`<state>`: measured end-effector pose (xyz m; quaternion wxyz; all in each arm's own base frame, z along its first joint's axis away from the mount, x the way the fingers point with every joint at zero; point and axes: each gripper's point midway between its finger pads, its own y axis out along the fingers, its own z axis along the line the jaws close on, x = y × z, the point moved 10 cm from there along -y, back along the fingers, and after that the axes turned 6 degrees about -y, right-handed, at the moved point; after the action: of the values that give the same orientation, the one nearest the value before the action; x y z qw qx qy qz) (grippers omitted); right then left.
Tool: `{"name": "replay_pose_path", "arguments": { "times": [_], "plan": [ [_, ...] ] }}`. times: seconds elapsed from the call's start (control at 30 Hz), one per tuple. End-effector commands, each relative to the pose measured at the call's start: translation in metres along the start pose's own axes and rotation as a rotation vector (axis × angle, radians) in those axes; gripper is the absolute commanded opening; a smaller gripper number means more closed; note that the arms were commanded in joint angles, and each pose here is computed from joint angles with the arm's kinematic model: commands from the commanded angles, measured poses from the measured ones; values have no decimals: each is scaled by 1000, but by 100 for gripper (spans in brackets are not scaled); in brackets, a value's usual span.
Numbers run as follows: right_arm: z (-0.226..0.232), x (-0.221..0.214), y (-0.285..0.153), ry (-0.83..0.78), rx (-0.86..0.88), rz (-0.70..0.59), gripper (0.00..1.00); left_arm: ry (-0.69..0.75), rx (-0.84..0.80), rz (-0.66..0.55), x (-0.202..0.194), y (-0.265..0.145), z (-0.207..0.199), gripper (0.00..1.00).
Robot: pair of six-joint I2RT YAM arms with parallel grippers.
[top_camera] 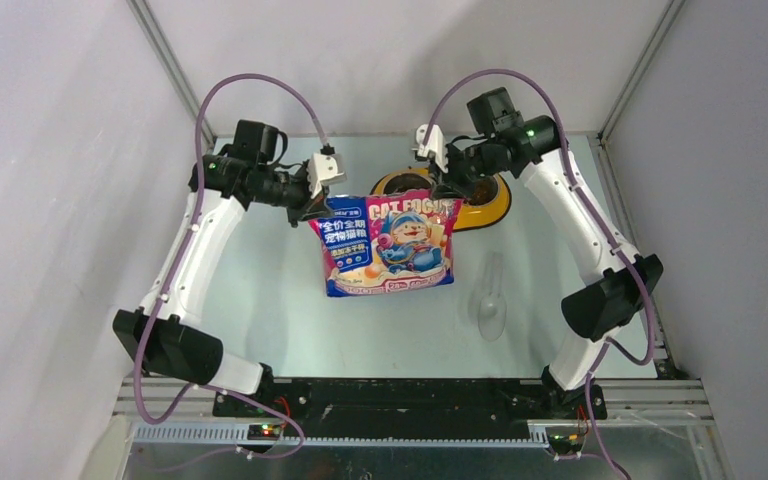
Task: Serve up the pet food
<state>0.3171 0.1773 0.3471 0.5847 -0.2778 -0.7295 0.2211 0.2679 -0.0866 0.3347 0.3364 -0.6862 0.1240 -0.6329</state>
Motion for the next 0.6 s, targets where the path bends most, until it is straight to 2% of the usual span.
{"name": "replay_pose_path", "arguments": {
  "times": [0.0,0.1,0.13,0.2,0.27,0.33,0.4,0.43,0.47,0.5,0.53,0.57],
  "plan": [
    [-6,-19,-53,49,-180,163,14,-26,61,67,-6,-23,0,0],
    [-4,-25,-59,23,-160,168,0,-30,60,71,-8,-23,0,0],
    [-5,-28,-62,29,-166,165,0,-31,62,73,-8,-23,0,0],
    [-8,-30,-65,56,-206,175,9,-33,62,76,-9,-24,1,0],
    [-7,-33,-69,25,-191,186,0,-33,64,77,-9,-25,1,0],
    [-5,-35,-72,24,-180,180,0,-33,68,79,-9,-25,2,0],
    [-7,-38,-73,63,-223,197,10,-34,71,79,-9,-26,2,0],
    [-6,-40,-74,48,-209,194,2,-34,71,79,-9,-26,2,0],
    [-2,-39,-75,40,-176,156,0,-35,69,76,-9,-25,3,0],
    [-2,-39,-76,45,-172,141,0,-41,69,70,-9,-24,3,3],
    [-4,-37,-74,47,-187,118,0,-43,67,55,-8,-24,1,18],
    [-3,-35,-72,79,-196,105,0,-53,71,42,-9,-21,2,24]
  ]
}}
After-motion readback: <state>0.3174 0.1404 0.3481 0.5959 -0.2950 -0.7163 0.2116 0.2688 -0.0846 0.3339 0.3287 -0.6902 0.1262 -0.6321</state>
